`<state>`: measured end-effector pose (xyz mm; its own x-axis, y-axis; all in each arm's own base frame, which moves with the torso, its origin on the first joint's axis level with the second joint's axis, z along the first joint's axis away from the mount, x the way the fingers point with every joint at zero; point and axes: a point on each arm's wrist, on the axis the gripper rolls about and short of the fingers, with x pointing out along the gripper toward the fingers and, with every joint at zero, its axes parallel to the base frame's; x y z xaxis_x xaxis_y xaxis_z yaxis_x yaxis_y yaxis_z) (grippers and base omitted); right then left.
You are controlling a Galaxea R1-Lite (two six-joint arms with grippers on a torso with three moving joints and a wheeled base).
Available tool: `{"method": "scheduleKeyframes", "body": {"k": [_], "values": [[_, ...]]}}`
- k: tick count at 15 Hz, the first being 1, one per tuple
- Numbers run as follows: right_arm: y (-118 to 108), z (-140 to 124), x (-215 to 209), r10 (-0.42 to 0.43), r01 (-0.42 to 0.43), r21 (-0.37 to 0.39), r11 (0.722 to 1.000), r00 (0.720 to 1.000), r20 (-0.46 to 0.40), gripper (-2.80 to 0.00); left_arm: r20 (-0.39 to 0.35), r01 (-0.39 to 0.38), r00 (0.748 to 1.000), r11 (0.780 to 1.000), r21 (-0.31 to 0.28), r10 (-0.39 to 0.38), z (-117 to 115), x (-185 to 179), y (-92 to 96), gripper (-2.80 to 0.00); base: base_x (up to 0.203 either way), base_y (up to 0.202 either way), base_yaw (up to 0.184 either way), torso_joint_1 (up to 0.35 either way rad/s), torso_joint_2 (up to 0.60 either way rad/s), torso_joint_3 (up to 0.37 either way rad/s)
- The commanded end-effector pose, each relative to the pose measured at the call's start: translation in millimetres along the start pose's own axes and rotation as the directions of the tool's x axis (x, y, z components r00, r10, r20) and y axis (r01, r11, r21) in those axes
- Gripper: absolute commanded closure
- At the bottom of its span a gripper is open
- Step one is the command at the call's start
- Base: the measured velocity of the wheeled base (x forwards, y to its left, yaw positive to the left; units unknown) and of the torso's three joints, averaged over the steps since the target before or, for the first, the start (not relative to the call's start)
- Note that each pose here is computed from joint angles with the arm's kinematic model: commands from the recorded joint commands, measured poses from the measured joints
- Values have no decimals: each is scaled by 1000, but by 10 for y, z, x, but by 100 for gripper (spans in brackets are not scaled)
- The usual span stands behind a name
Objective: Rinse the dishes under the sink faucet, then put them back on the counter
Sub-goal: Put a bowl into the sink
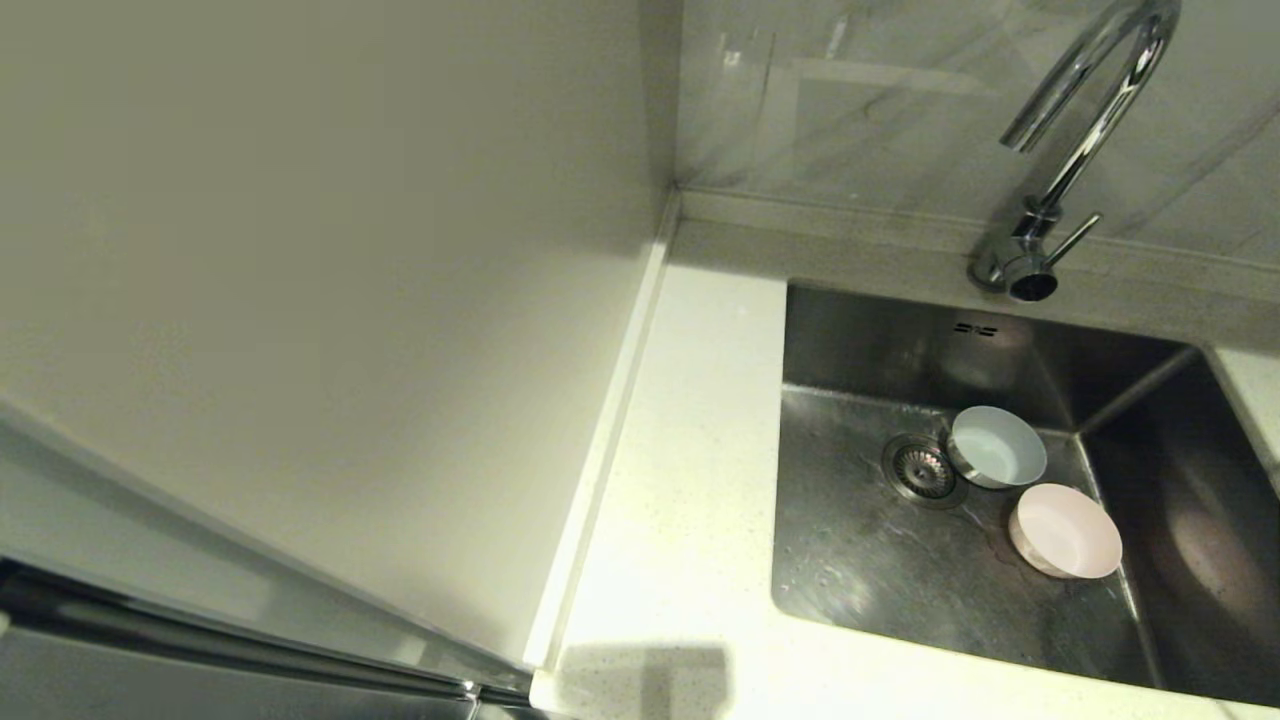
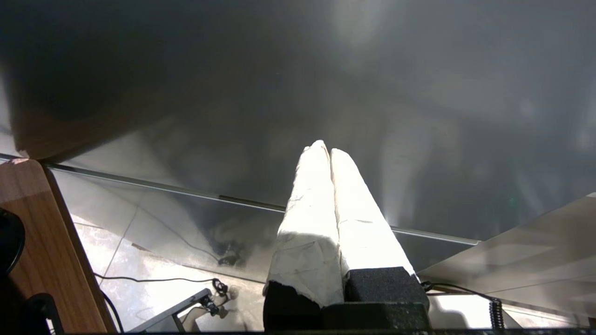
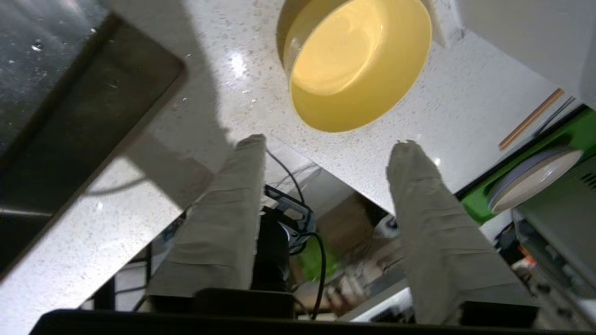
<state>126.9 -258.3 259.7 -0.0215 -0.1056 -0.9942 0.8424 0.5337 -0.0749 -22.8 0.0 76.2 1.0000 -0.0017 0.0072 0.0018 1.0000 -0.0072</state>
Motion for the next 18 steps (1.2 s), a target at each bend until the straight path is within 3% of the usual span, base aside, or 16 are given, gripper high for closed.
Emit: {"method": "scheduleKeyframes", "body": {"k": [1, 7, 11, 12, 16, 18], "values": [[-130, 139, 342, 10, -5, 38, 999, 991, -135, 0, -3, 0, 1000, 1000, 0, 0, -8, 2, 0, 0, 0, 0, 0, 0, 0, 0], [-356, -7, 543, -35, 45, 31, 999, 963, -268, 0, -3, 0, 1000, 1000, 0, 0, -8, 2, 0, 0, 0, 0, 0, 0, 0, 0], [-429, -76, 555, -44, 13, -108, 994, 956, -291, 0, -3, 0, 1000, 1000, 0, 0, -8, 2, 0, 0, 0, 0, 0, 0, 0, 0], [-421, -99, 549, -43, 11, -112, 994, 956, -291, -280, -3, 0, 1000, 1000, 0, 0, -8, 2, 0, 0, 0, 0, 0, 0, 0, 0], [-391, -113, 641, 4, -35, -125, 992, 972, -237, -280, -3, 0, 1000, 1000, 0, 0, -8, 2, 0, 0, 0, 0, 0, 0, 0, 0], [-378, -152, 710, 16, -50, -121, 991, 963, -269, -280, -3, 0, 1000, 1000, 0, 0, -8, 2, 0, 0, 0, 0, 0, 0, 0, 0]]}}
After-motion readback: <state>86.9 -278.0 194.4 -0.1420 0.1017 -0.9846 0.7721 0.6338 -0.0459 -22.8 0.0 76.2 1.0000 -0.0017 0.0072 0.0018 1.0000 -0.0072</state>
